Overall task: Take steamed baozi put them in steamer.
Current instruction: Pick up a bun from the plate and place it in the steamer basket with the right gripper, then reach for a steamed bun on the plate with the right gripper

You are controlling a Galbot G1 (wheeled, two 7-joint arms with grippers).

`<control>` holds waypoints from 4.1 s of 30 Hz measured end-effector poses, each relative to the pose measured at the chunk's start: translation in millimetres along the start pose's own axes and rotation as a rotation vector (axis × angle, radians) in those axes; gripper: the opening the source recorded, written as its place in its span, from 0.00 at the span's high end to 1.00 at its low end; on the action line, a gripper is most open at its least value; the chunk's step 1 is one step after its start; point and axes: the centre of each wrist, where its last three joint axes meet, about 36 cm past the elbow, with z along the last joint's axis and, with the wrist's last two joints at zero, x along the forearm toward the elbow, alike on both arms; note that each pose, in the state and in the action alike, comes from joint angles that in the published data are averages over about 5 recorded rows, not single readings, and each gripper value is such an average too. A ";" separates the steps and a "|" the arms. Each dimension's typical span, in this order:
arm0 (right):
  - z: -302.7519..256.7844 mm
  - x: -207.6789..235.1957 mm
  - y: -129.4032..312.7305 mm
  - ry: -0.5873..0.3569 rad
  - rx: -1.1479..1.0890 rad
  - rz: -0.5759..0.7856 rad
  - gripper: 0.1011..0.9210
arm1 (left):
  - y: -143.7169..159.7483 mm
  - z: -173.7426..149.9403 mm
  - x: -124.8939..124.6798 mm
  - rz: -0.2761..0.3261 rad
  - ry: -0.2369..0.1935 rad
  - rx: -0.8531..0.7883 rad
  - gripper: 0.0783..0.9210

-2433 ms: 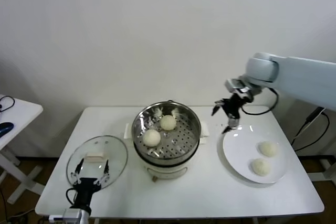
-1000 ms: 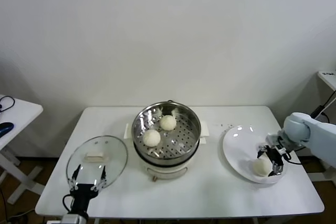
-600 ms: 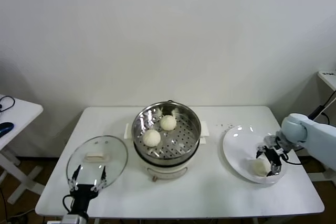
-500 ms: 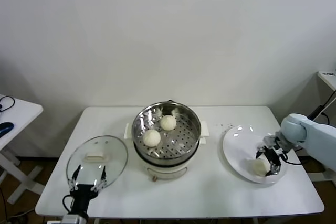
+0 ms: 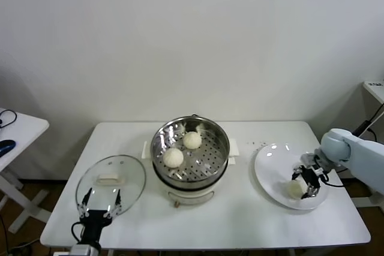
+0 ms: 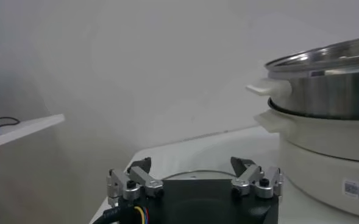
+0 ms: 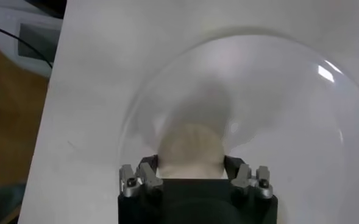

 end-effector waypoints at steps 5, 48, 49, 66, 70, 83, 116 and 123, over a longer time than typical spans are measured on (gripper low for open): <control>-15.0 28.4 -16.9 -0.021 0.047 0.027 0.28 | -1.1 -1.4 -1.1 0.002 -0.003 0.002 0.12; -405.8 137.5 -68.5 0.144 1.360 0.116 0.29 | -3.3 -6.3 0.6 0.009 -0.002 -0.009 0.12; -409.6 132.6 -67.0 0.142 1.375 0.110 0.29 | -3.4 -6.2 0.2 0.009 -0.002 -0.008 0.12; -437.3 87.8 -56.3 0.125 1.505 0.048 0.28 | -4.0 -2.4 -1.1 0.010 0.010 -0.008 0.12; -441.0 81.8 -54.7 0.118 1.518 0.039 0.28 | -4.0 -2.2 -1.7 0.010 0.009 -0.008 0.12; -440.6 74.0 -54.1 0.108 1.535 0.031 0.23 | -4.0 -0.9 -2.6 0.009 0.012 -0.007 0.12; -326.4 177.5 -100.5 0.085 1.077 0.165 0.12 | -4.0 -7.0 -8.8 0.017 -0.013 -0.004 0.12; -216.8 195.1 -107.3 -0.004 0.658 0.192 0.12 | -6.4 -12.9 -11.1 0.028 -0.033 -0.001 0.12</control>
